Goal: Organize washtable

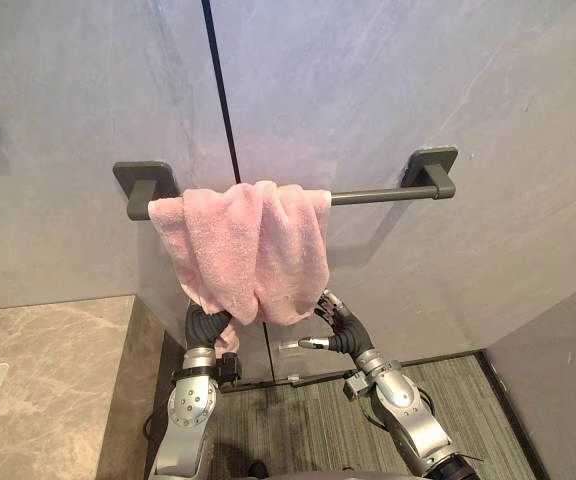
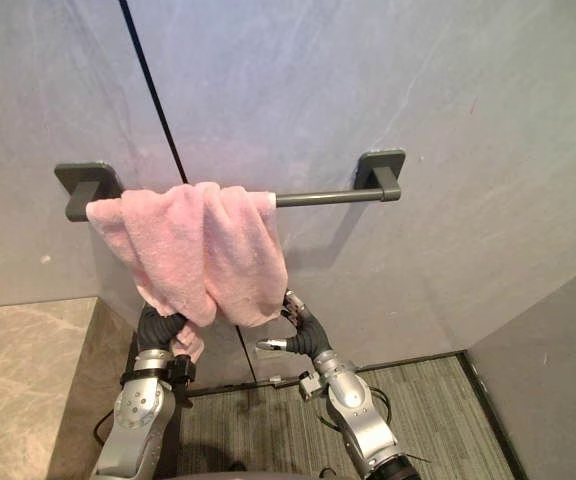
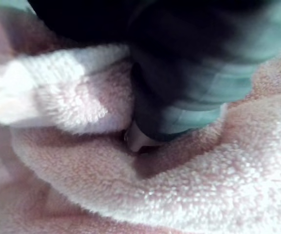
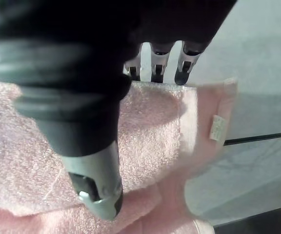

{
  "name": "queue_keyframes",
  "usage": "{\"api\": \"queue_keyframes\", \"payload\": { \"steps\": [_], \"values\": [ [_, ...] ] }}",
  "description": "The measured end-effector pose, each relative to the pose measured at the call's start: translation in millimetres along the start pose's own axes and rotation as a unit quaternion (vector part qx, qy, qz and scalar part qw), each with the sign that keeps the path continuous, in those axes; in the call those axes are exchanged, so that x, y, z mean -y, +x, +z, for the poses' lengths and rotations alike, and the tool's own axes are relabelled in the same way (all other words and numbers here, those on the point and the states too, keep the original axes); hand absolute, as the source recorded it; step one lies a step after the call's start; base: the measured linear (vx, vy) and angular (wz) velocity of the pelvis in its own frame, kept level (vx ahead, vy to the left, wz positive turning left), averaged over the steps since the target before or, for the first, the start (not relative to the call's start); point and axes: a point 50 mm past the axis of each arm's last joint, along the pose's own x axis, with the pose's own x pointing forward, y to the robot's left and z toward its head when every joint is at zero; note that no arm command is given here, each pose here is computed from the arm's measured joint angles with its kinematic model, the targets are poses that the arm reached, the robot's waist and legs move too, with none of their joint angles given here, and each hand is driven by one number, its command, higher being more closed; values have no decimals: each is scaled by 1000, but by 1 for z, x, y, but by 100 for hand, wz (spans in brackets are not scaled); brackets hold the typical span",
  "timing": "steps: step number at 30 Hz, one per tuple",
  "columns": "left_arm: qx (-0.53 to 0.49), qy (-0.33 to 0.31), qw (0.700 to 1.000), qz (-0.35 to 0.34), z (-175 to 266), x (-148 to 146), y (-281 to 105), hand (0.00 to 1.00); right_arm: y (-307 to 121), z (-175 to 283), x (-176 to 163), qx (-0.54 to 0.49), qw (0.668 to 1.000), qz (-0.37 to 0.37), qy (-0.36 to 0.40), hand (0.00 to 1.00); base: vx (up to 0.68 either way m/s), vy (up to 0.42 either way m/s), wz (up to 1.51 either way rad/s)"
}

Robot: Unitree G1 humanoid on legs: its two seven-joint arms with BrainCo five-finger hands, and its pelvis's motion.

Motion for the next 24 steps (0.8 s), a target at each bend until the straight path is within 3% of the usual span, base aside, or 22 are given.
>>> {"api": "queue_keyframes", "payload": {
  "steps": [15,16,24],
  "values": [
    [-7,-17,1000,2,-2,-1,-2,100,21,7,3,11,999,-34,-11,0,-28,-29,3],
    [-7,-17,1000,3,-2,-1,-2,100,21,8,3,11,999,-35,-14,100,0,0,0],
    [-8,-22,1000,3,-2,-1,-2,100,32,16,11,22,998,-44,-28,100,-14,-21,1]
  ]
}}
